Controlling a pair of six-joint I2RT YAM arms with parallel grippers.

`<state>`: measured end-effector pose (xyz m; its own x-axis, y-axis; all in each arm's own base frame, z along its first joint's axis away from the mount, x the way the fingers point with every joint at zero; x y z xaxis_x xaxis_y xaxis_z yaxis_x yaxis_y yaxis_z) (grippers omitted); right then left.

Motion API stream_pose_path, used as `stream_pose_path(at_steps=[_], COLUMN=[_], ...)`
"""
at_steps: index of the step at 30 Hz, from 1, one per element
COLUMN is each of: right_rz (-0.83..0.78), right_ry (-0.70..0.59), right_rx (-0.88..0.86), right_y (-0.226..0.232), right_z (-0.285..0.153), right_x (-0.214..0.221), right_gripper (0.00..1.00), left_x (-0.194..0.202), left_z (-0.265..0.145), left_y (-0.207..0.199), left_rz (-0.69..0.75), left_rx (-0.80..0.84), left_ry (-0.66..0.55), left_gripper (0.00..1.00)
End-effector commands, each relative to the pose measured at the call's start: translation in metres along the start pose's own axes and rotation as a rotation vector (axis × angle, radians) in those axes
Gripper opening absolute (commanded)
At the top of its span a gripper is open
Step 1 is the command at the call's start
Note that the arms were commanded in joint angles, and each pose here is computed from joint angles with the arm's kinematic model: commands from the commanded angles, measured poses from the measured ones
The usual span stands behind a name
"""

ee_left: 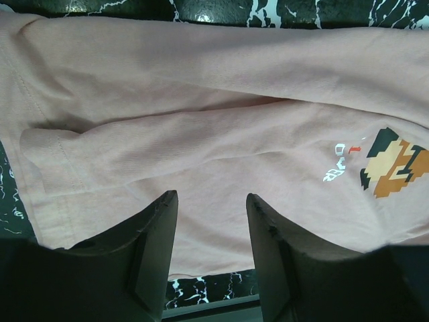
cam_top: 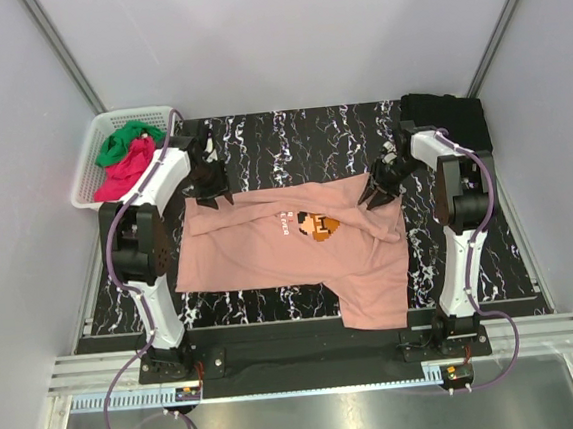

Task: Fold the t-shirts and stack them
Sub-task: Fold the tshirt

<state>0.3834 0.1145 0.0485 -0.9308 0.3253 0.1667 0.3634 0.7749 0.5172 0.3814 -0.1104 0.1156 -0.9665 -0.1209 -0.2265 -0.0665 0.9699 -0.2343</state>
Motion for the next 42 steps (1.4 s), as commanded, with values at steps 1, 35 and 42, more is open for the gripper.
stream_pose_path(at_steps=[1,35,42], right_rz=[-0.068,0.024,-0.016], right_ry=[-0.026,0.115,0.019], right_rx=[-0.094,0.124,0.171], right_y=[0.026,0.024,0.028], right_z=[-0.018,-0.025,-0.037], right_x=[0.005,0.179,0.164], right_gripper=[0.39,0.25,0.29], left_x=[-0.002,-0.012,-0.007], left_z=[-0.008,-0.032,-0.033], left_y=[-0.001,-0.01,-0.008], left_rz=[0.021,0.035,0.039], left_rx=[0.006,0.035,0.034], left_ry=[-0.028,-0.098,-0.095], left_gripper=[0.5,0.5,0.5])
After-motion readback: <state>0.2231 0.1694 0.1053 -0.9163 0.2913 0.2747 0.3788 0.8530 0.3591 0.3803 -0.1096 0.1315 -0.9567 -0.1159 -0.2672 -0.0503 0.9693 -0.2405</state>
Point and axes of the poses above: each gripper's point midway between its finger pads, its own z axis out along the fingers, its own y axis along the line the jaws close on, x = y × z, the point moved 2 cm from there along -z, back along the fingers, and after that the axes turned 3 degrees about z, right-handed, at the moved point
